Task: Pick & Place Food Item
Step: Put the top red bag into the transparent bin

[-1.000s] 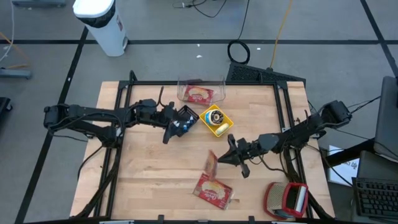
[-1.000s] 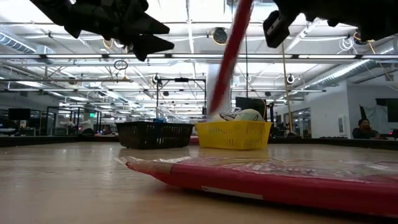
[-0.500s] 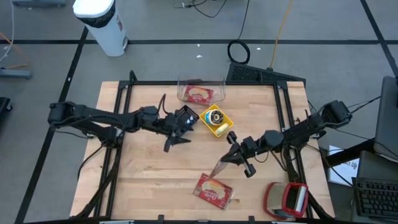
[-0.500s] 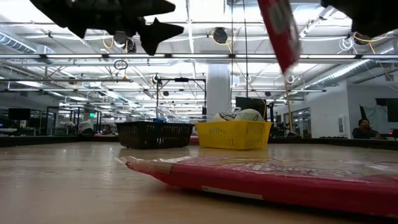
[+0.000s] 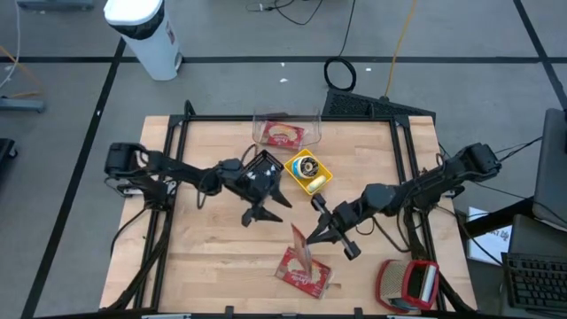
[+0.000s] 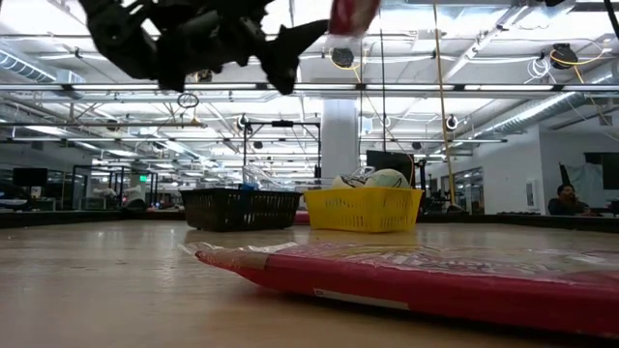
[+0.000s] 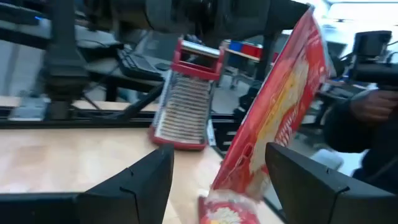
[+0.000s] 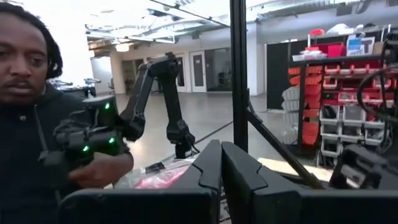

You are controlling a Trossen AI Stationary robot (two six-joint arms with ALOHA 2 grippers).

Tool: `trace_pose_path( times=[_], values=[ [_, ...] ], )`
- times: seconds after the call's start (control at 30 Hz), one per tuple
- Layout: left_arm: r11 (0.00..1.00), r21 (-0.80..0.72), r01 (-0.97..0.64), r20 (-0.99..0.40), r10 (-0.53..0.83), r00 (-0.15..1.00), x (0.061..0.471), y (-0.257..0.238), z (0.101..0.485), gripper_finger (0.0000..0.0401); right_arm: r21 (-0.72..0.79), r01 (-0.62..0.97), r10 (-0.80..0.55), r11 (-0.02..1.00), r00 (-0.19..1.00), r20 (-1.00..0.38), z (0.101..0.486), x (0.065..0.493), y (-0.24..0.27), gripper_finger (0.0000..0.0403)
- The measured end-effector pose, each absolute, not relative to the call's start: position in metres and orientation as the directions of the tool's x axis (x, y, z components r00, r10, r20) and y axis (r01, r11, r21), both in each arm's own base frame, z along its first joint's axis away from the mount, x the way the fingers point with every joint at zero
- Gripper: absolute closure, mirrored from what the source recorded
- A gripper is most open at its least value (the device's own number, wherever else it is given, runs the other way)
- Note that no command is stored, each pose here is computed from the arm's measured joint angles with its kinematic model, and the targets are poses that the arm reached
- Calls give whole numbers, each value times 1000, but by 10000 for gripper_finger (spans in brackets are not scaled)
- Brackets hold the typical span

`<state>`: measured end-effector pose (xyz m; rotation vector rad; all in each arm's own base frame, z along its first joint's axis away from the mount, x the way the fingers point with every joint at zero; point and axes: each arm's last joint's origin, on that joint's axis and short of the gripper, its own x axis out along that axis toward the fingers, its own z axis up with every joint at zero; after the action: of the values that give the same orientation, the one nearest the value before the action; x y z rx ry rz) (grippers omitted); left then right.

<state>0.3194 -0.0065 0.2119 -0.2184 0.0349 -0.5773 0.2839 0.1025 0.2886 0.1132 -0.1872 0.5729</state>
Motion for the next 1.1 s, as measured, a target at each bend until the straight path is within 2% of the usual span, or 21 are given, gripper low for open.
trace_pose_path(
  times=[0.1,0.3,0.43,0.57,0.77,1.1],
  values=[
    [775,-214,594,28,-603,797,336,-8,215,146,53,-548,527,835,823,211,290,284,103,403],
    [571,-182,801,49,-808,587,366,-12,226,146,68,-546,527,835,829,189,287,285,102,403],
    [483,-169,859,55,-866,498,382,-15,231,146,90,-547,527,832,831,178,284,287,103,403],
    [505,-135,853,61,-855,515,395,-14,236,146,101,-548,528,830,831,174,280,289,104,403],
    [516,-172,839,26,-849,528,413,-15,237,146,118,-551,528,826,830,177,278,291,105,403],
    [431,-103,896,15,-900,435,414,-34,234,146,113,-583,560,805,809,178,278,291,106,403]
  ],
)
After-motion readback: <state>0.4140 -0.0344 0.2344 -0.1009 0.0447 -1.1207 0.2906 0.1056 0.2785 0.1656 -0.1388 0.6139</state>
